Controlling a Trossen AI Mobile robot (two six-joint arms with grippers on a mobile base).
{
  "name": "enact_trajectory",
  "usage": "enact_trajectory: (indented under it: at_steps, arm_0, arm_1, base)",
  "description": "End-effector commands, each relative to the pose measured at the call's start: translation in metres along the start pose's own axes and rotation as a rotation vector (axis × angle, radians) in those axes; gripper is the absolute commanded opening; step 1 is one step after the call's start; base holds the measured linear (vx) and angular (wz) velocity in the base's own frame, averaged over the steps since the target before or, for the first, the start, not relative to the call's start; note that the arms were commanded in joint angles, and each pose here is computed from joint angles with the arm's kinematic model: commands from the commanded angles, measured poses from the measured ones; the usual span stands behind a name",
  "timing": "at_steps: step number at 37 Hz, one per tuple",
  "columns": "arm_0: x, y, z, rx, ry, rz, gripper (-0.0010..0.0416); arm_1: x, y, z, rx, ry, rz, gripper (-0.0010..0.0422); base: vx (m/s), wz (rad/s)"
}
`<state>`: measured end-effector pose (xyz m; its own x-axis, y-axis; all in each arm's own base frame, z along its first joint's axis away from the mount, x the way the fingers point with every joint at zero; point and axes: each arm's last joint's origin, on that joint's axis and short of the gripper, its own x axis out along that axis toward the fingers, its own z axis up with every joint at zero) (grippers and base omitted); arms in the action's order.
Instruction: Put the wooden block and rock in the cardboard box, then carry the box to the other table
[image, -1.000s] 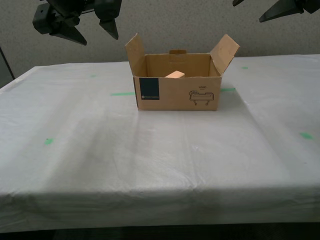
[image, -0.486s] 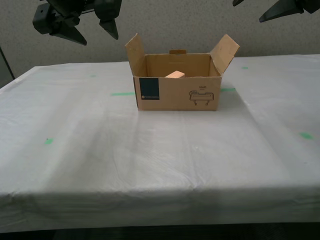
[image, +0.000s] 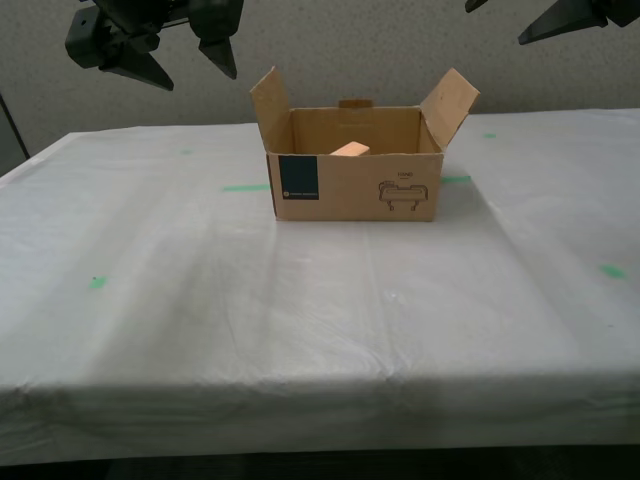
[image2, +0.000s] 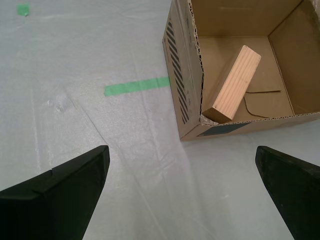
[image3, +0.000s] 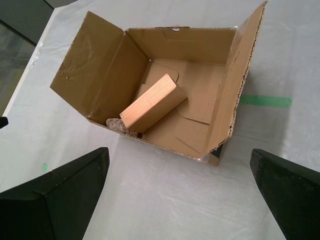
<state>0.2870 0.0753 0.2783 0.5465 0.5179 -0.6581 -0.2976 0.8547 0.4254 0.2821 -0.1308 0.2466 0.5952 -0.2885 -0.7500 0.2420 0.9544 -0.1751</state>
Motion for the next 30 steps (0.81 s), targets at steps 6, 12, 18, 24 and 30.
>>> enact_trajectory:
  at_steps: [6,12,18,24,30]
  arm_0:
    - [-0.0001,-0.0002,0.0002,0.003,-0.003,-0.002,0.0394]
    - [-0.0001,-0.0002,0.0002,0.003,-0.003,-0.002,0.0394]
    - [-0.0001,-0.0002,0.0002,0.003,-0.002,-0.002,0.0394]
    - [-0.0001,-0.0002,0.0002,0.003,-0.002,-0.002,0.0393]
    - [-0.0001,-0.0002,0.0002,0.003,-0.002,-0.002,0.0394]
  arm_1:
    - [-0.0002,0.0001,0.0003,-0.001,-0.003,0.003,0.04]
    - [-0.0002,0.0,0.0003,-0.001,-0.003,0.002,0.04]
    - [-0.0002,0.0,0.0003,-0.001,-0.003,0.003,0.04]
    - [-0.0002,0.0001,0.0003,-0.001,-0.003,0.003,0.04]
    - [-0.0002,0.0,0.0003,-0.001,-0.003,0.002,0.04]
  base:
    - [0.0,0.0]
    - [0.0,0.0]
    - [0.0,0.0]
    - [0.0,0.0]
    - [0.0,0.0]
